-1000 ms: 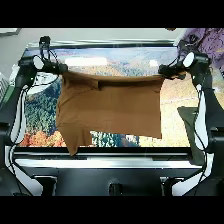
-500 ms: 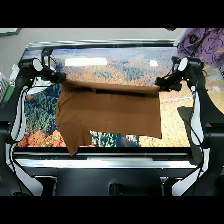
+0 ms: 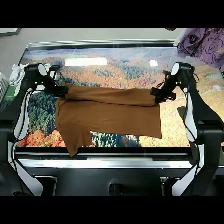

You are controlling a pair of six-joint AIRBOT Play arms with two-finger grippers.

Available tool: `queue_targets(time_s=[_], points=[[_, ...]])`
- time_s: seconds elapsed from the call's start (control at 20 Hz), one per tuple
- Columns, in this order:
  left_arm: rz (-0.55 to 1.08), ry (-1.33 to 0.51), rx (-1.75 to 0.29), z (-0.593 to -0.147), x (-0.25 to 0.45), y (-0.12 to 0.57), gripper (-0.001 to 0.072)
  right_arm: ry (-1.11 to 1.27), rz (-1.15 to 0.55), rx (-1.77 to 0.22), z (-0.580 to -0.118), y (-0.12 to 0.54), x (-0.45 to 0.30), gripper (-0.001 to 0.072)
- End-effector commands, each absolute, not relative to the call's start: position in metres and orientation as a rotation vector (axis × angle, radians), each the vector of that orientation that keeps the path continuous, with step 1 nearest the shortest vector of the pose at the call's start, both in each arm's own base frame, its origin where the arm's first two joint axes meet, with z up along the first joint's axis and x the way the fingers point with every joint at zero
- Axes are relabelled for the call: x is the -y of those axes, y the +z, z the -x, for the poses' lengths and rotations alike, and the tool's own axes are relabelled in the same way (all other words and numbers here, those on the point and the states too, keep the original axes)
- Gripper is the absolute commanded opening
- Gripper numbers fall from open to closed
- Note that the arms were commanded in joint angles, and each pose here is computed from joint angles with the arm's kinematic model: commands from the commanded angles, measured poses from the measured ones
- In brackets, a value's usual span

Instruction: Fold the clothes and pants, and hang the long-sleeved shirts on hangers.

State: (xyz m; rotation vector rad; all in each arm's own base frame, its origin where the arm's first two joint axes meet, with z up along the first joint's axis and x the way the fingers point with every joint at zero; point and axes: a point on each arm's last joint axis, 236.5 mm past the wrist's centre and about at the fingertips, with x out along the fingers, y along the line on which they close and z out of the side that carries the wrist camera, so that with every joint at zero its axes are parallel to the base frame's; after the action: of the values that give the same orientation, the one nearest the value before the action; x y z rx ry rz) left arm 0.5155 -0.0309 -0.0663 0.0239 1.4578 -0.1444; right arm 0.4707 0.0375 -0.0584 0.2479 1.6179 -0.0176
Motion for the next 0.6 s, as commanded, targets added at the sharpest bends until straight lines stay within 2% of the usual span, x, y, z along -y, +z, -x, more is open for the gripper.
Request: queue_targets(time_s=[0.0,0.05,0.1,0.15,0.2,0.25,0.3,0.4,0.55], points=[[0.002,-0.175,-1.5,-0.506,0.041,-0.072,0.0015,-0.04,-0.197,-1.656,-0.463,-0.065,-0.036,0.0029],[0.01,-0.182,-1.5,-0.506,0.044,-0.072,0.0026,-0.041,-0.195,-1.672,-0.46,-0.066,-0.036,0.0082],[0.029,-0.172,-1.5,-0.506,0.045,-0.071,0.0142,-0.042,-0.194,-1.687,-0.457,-0.066,-0.035,0.0214],[0.047,-0.155,-1.503,-0.506,0.045,-0.07,0.0364,-0.051,-0.176,-1.704,-0.452,-0.066,-0.032,0.0319],[0.057,-0.145,-1.509,-0.504,0.044,-0.067,0.0545,-0.055,-0.13,-1.729,-0.446,-0.065,-0.023,0.0389],[0.054,-0.147,-1.52,-0.5,0.04,-0.06,0.0568,-0.083,-0.049,-1.765,-0.436,-0.061,-0.007,0.0433],[0.058,-0.144,-1.526,-0.496,0.034,-0.051,0.0571,-0.144,-0.028,-1.767,-0.432,-0.053,0.012,0.0435],[0.125,-0.113,-1.502,-0.49,0.013,-0.024,0.0572,-0.15,-0.084,-1.709,-0.435,-0.032,0.033,0.0434],[0.309,-0.057,-1.485,-0.452,-0.034,0.001,0.0572,-0.022,-0.312,-1.578,-0.433,0.001,0.054,0.0421]])
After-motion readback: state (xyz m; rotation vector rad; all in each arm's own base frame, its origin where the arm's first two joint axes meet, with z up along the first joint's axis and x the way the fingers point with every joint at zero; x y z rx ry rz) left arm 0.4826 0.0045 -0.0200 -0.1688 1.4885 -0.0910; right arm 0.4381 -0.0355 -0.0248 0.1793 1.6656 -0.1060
